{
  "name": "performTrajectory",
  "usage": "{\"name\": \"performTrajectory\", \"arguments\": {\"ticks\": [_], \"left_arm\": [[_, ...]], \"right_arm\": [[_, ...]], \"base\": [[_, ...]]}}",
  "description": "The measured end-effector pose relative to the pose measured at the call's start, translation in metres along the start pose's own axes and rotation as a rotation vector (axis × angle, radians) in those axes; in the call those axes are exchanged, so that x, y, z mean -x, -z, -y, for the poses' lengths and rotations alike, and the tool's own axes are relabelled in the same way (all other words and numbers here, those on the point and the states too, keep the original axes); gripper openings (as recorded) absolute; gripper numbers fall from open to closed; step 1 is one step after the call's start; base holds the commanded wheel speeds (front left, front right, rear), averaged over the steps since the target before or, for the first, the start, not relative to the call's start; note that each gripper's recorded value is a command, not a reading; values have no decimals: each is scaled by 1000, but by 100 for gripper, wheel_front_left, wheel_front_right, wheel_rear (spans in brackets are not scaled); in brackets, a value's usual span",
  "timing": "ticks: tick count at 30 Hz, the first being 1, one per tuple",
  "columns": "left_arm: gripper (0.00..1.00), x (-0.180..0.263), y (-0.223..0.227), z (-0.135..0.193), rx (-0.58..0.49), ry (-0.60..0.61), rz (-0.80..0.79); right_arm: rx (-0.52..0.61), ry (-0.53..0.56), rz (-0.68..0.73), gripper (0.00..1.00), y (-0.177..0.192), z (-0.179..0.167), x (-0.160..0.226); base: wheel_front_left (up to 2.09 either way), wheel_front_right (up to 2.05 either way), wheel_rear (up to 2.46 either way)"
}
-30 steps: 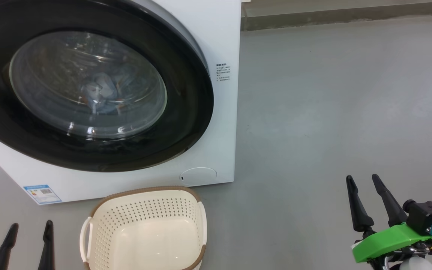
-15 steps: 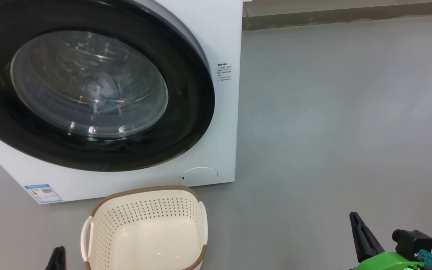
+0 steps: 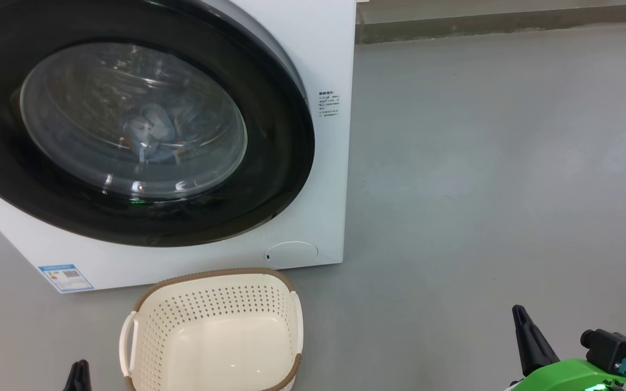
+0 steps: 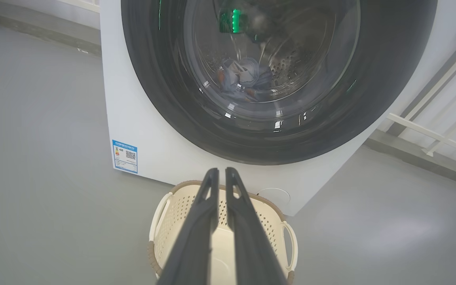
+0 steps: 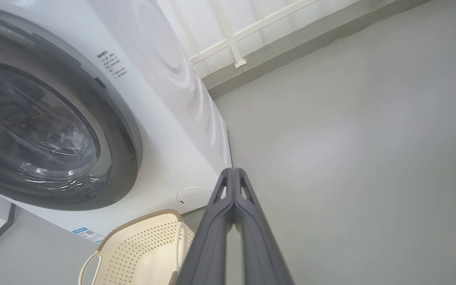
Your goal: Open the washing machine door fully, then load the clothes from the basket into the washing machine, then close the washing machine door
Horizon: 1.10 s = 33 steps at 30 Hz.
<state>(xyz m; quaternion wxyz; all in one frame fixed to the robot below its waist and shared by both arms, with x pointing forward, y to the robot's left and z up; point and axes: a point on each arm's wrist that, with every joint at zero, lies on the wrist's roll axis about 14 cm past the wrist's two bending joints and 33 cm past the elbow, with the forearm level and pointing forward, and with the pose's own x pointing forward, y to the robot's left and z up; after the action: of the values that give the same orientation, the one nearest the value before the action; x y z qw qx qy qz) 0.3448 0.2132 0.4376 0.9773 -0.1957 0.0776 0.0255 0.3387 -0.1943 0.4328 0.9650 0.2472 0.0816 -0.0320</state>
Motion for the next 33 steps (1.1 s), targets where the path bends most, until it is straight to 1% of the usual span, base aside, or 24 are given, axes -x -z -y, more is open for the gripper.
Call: {"name": "performTrajectory", "arguments": {"ticks": [10,21,24,33], "left_arm": [[0,-3,-3,1,108,-13,2],[0,-3,-1,1,225,-29,-5],[0,-6,-3,4,278,-27,-2],[0,-6,-3,4,371,-34,-5]], "right_arm": [[-88,15,3,0,-3,2,-2],[-205,30,4,0,-7,3,-5],[-251,37,9,0,-9,4,-5],[-334,37,5,0,-10,3,-7]], "base": [[0,0,0],[0,0,0],[0,0,0],[0,0,0]]}}
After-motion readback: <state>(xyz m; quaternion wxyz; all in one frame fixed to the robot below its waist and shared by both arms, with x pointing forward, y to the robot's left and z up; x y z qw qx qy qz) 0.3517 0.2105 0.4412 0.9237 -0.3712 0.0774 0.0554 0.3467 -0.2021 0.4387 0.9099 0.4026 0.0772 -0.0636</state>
